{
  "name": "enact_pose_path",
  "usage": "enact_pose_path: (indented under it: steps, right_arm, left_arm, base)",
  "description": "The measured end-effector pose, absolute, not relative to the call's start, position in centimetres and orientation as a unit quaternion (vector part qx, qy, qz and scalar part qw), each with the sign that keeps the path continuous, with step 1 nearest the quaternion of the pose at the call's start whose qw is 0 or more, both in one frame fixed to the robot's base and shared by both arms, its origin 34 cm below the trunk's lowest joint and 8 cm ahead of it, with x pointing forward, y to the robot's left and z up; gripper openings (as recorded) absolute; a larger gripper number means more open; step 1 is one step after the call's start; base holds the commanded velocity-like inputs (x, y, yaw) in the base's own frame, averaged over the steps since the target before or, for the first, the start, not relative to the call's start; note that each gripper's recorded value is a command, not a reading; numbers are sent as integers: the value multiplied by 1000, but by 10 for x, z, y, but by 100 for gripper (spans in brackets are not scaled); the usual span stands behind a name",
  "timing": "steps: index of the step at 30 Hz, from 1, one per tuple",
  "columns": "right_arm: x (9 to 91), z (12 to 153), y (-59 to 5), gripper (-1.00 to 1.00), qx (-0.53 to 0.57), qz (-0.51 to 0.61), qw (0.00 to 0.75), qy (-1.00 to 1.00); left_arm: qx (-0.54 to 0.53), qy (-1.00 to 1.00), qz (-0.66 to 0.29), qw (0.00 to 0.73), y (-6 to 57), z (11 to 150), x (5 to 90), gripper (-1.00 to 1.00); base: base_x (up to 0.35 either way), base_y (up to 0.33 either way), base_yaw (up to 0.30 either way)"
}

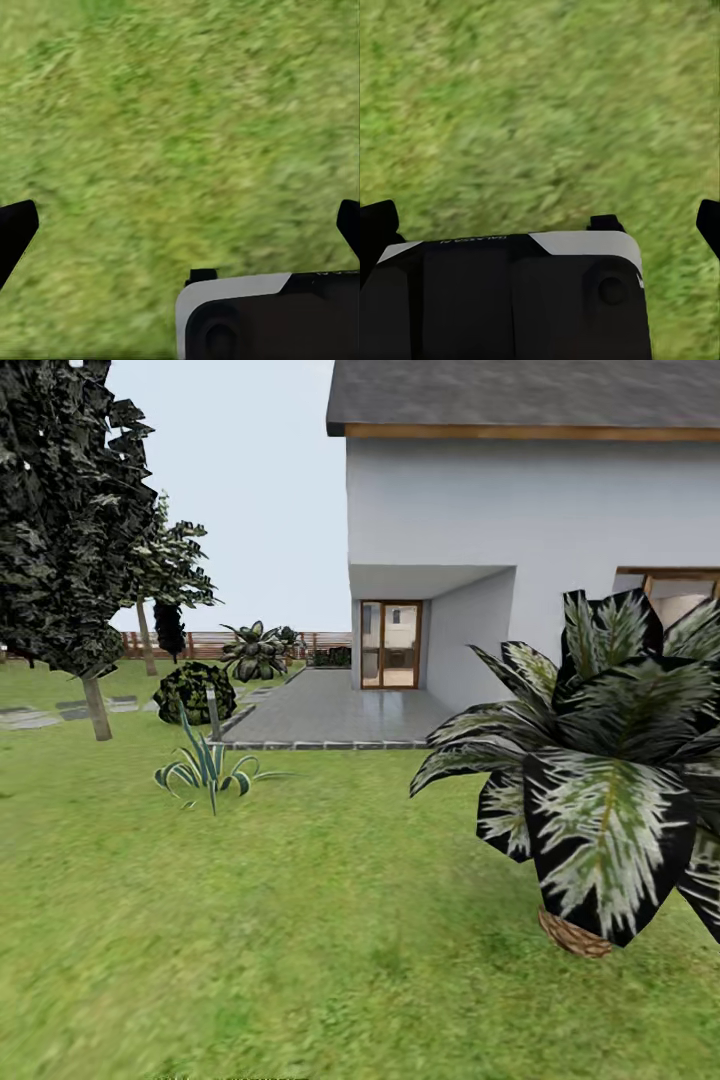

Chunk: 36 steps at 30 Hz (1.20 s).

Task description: Take the three Easter eggs out of the wicker basket on the lawn in the garden, then place them on the lawn next to a single tree (choose any tree) so that all three eggs are next to the same tree and none are left in the basket.

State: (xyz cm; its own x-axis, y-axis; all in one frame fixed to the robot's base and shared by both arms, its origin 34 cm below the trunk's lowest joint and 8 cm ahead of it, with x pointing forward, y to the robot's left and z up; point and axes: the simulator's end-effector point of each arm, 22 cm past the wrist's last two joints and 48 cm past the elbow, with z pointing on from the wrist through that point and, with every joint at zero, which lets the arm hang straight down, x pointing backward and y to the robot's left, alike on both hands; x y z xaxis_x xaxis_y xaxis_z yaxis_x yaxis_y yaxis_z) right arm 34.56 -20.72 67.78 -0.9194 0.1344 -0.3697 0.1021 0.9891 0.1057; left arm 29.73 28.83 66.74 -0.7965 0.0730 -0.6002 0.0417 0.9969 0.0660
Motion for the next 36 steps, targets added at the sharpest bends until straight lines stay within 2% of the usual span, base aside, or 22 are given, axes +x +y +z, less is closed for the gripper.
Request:
enact_pose_path:
  steps: [36]
  right_arm:
    - [339, 673, -202, 100, 61, 45, 182, 980]
  left_arm:
    - [31, 950, 24, 310, 288, 664, 291, 100]
  base:
    - [92, 286, 276]
